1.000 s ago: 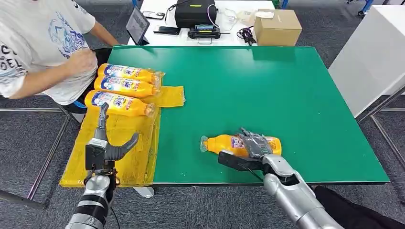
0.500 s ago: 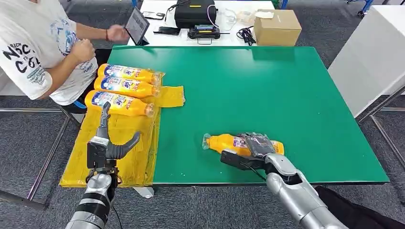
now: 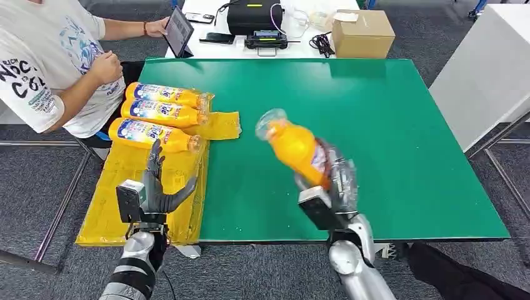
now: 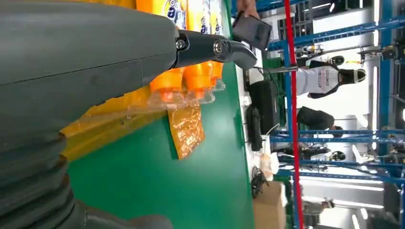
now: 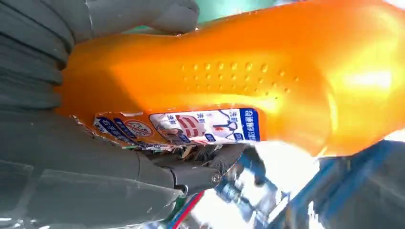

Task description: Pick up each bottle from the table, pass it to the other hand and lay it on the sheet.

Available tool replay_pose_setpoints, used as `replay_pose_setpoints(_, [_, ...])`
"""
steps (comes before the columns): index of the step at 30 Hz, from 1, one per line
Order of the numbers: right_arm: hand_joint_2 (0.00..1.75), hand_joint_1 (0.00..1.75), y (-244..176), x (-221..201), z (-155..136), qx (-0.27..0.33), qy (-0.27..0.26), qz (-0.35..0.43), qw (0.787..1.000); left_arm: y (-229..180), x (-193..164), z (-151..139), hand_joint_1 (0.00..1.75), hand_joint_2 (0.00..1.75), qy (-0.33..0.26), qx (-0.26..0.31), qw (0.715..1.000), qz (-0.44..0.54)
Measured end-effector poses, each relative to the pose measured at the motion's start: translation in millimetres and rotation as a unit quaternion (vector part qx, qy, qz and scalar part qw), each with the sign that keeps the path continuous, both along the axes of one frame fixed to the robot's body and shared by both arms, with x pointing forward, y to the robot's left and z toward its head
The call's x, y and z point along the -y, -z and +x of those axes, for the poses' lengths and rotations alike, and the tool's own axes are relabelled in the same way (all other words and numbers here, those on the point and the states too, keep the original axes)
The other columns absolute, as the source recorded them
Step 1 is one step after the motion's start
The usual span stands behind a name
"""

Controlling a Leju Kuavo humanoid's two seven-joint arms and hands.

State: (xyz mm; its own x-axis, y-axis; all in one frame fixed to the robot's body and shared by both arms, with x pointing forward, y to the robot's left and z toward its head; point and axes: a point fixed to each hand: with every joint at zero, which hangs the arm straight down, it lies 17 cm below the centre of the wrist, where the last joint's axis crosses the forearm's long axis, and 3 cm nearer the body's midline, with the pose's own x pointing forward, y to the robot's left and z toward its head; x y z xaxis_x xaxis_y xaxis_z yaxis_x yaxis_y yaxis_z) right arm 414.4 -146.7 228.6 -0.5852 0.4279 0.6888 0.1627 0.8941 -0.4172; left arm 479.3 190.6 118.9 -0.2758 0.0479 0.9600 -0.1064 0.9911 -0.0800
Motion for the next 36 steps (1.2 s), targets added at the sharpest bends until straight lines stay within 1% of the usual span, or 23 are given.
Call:
replay_pose_setpoints(3, [1.75, 1.75, -29, 19, -13, 0.055, 0.031, 0.040, 0.997, -2, 10, 1, 0.00, 1.75, 0.027, -0.011, 0.999, -0.045])
replay_pose_setpoints(6, [1.75, 1.75, -45, 39, -20, 0.081, 0.063, 0.062, 0.993, -6, 23, 0, 0.00, 1.75, 0.056, -0.017, 0.995, -0.080])
replay_pose_setpoints(13, [1.75, 1.75, -52, 57, -26, 0.093, 0.088, 0.076, 0.989, -13, 40, -4, 0.00, 1.75, 0.089, -0.013, 0.991, -0.099])
replay_pose_setpoints(15, [1.75, 1.75, -52, 59, -27, 0.094, 0.090, 0.076, 0.989, -16, 50, -7, 0.00, 1.75, 0.118, -0.015, 0.985, -0.127])
replay_pose_setpoints(17, [1.75, 1.75, -50, 59, -27, 0.094, 0.087, 0.074, 0.989, -22, 62, -13, 0.00, 1.75, 0.160, -0.016, 0.971, -0.177])
replay_pose_setpoints(21, [1.75, 1.75, -37, 48, -26, 0.073, 0.055, 0.069, 0.993, -37, 85, -29, 0.00, 1.75, 0.230, -0.011, 0.943, -0.239])
replay_pose_setpoints(25, [1.75, 1.75, -5, 17, -21, 0.026, 0.004, 0.075, 0.997, -45, 109, -47, 0.00, 1.75, 0.284, -0.012, 0.922, -0.263])
replay_pose_setpoints(27, [1.75, 1.75, 16, -10, -20, -0.004, -0.029, 0.082, 0.996, -48, 125, -56, 0.00, 1.75, 0.315, -0.017, 0.908, -0.274])
replay_pose_setpoints(32, [1.75, 1.75, 51, -70, -23, -0.057, -0.091, 0.091, 0.990, -52, 146, -68, 0.00, 1.75, 0.349, -0.016, 0.897, -0.272])
replay_pose_setpoints(36, [1.75, 1.75, 63, -113, -29, -0.085, -0.131, 0.094, 0.983, -53, 156, -73, 0.00, 1.75, 0.360, -0.018, 0.895, -0.264])
